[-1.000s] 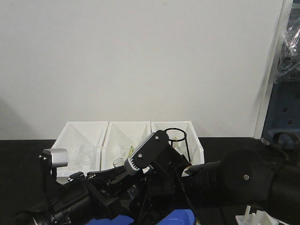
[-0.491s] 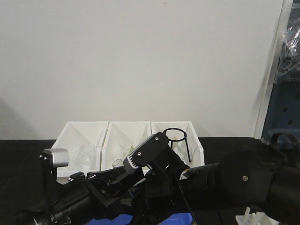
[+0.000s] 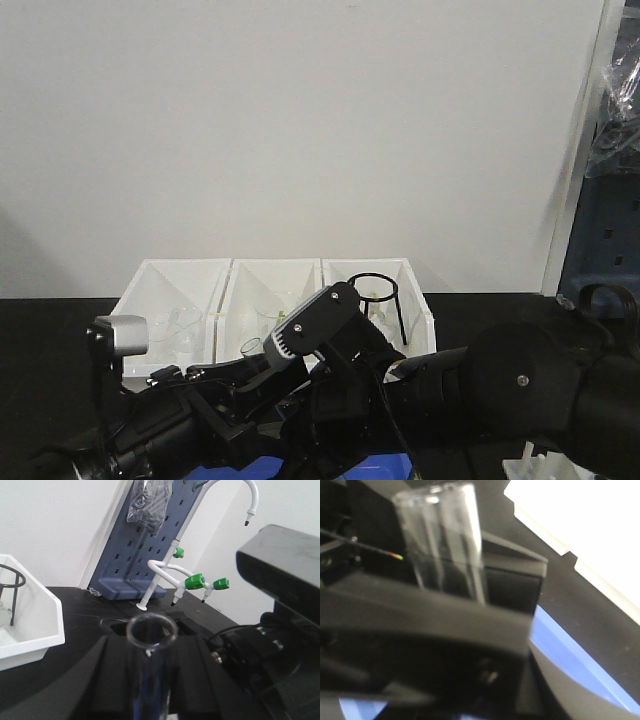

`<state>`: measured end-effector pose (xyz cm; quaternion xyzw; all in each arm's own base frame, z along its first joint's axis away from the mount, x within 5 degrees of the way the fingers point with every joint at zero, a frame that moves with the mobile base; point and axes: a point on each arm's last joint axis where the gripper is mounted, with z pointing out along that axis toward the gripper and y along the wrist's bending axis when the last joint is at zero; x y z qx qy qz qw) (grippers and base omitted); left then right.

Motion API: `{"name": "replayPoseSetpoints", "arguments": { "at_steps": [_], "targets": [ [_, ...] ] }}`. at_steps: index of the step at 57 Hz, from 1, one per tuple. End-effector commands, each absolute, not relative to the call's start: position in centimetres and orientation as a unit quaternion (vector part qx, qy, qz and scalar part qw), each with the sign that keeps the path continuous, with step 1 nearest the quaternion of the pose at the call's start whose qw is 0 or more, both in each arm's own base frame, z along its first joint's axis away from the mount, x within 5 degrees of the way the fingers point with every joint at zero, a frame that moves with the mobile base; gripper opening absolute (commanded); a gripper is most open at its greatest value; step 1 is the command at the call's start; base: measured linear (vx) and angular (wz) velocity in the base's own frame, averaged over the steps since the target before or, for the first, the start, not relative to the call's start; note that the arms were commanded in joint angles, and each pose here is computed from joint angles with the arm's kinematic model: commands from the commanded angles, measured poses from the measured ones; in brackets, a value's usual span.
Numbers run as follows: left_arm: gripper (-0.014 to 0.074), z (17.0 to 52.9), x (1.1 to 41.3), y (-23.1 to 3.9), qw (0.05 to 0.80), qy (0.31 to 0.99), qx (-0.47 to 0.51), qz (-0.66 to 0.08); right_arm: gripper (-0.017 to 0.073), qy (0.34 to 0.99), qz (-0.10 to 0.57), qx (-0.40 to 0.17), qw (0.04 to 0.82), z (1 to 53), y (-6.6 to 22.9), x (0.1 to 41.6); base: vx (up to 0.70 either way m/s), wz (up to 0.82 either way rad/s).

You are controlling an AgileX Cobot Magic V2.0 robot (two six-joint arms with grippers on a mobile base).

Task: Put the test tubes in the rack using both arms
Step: 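Close the right gripper on the test tube held by the left gripper, then open the left gripper and carry the tube with the right gripper over the rack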

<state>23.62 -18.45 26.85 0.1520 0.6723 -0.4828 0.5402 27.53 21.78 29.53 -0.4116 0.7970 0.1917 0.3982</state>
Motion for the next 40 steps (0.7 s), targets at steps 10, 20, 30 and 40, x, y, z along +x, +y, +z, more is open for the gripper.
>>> {"name": "replayPoseSetpoints", "arguments": {
  "at_steps": [10,20,30,40],
  "targets": [
    [0.0492,29.5,23.2,-18.5,0.570,0.616,0.151,-0.523,-0.0009,0.776,0.188,-0.378,0.469,32.6,21.3,28.0,0.00,0.00],
    [0.0492,29.6,23.4,-18.3,0.574,0.615,0.133,-0.525,-0.0009,0.777,0.176,-0.368,0.480,32.7,20.6,28.6,0.00,0.00],
    [0.0491,29.7,23.5,-18.1,0.598,0.608,0.145,-0.502,-0.0009,0.792,0.145,-0.311,0.504,33.0,17.1,31.0,0.00,0.00],
    [0.0491,29.8,23.7,-18.0,0.609,0.606,0.146,-0.491,-0.0009,0.804,0.104,-0.248,0.530,33.9,12.2,32.8,0.00,0.00]
  ]
}}
